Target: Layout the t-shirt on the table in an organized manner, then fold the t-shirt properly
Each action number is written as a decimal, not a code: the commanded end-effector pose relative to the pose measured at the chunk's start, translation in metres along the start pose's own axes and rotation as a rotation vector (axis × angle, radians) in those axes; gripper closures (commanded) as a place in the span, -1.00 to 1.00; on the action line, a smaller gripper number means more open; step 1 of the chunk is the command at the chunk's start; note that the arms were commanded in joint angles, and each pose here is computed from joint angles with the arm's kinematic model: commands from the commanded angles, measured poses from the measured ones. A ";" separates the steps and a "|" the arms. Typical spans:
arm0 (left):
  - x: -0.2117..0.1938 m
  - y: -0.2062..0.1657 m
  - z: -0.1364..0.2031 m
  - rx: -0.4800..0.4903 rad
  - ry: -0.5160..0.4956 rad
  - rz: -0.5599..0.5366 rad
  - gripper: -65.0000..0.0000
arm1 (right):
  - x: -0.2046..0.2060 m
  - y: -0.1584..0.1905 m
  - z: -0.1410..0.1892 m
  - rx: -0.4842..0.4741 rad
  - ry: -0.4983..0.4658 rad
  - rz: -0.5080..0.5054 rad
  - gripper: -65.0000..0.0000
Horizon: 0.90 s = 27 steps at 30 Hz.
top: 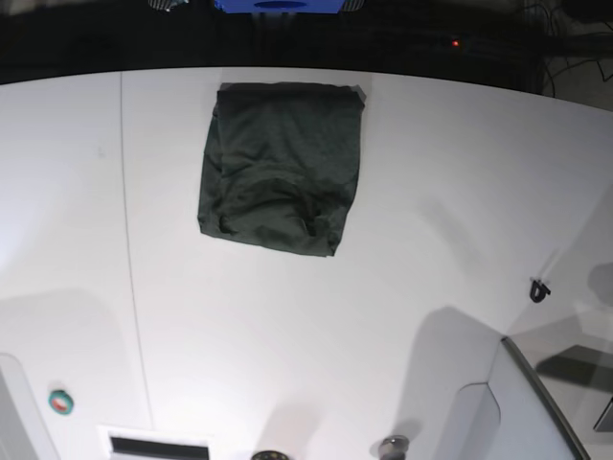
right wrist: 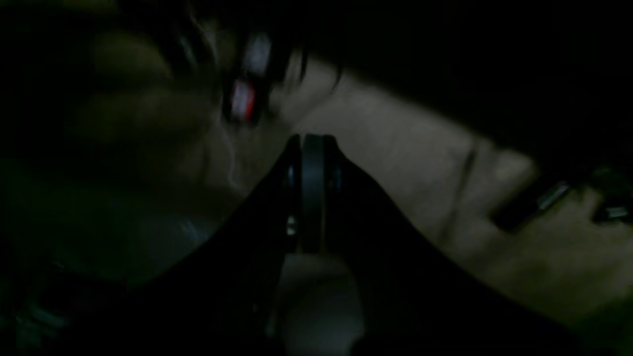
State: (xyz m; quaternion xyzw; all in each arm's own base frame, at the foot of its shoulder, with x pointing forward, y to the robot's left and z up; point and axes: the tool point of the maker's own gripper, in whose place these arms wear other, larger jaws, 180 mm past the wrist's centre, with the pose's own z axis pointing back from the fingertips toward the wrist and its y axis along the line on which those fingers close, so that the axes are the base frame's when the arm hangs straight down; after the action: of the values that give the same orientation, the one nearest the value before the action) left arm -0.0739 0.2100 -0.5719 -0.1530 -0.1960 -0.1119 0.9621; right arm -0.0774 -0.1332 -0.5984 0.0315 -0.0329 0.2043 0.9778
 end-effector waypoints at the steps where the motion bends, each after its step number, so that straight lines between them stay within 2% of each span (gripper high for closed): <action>1: -0.011 0.004 0.002 -0.002 0.035 0.004 1.00 | -0.023 -0.005 -0.007 -0.004 0.072 0.020 0.98; 4: -0.028 0.018 -0.016 0.030 0.136 0.034 1.00 | -0.045 -0.027 -0.038 -0.022 0.174 0.060 0.96; 7: -0.032 0.023 -0.038 0.067 0.229 0.029 1.00 | -0.046 -0.065 -0.047 -0.079 0.136 0.054 0.95; 8: -0.029 0.020 -0.046 0.063 0.256 0.001 1.00 | -0.041 -0.074 -0.047 -0.092 0.107 0.051 0.95; 9: -0.024 0.017 -0.055 0.054 0.277 -0.041 1.00 | -0.019 -0.083 -0.050 -0.106 0.048 0.052 0.95; 10: -0.011 0.016 -0.065 0.039 0.269 -0.104 1.00 | -0.008 -0.088 -0.051 -0.113 0.029 0.053 0.95; 12: -0.007 0.017 -0.071 0.028 0.301 -0.212 1.00 | -0.009 -0.095 -0.050 -0.123 0.036 0.054 0.95; 14: -0.014 0.010 -0.073 -0.001 0.363 -0.274 1.00 | -0.019 -0.107 -0.046 -0.141 0.053 0.058 0.95; 18: 0.007 0.001 -0.089 -0.025 0.343 -0.317 1.00 | -0.027 -0.106 -0.045 -0.139 0.062 0.061 0.95; 21: 0.032 0.008 -0.101 -0.009 0.309 -0.328 1.00 | -0.025 -0.110 -0.044 -0.145 0.057 0.063 0.95; 27: 0.040 0.023 -0.100 0.017 0.307 -0.335 1.00 | -0.030 -0.112 -0.043 -0.149 0.070 0.062 0.95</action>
State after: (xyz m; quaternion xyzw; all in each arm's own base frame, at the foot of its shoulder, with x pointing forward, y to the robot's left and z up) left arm 0.0224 0.1814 -0.6488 -0.0928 -0.0948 -0.2861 0.9490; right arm -0.0443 -0.2317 -0.6517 -0.0395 -0.0300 0.2293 0.9721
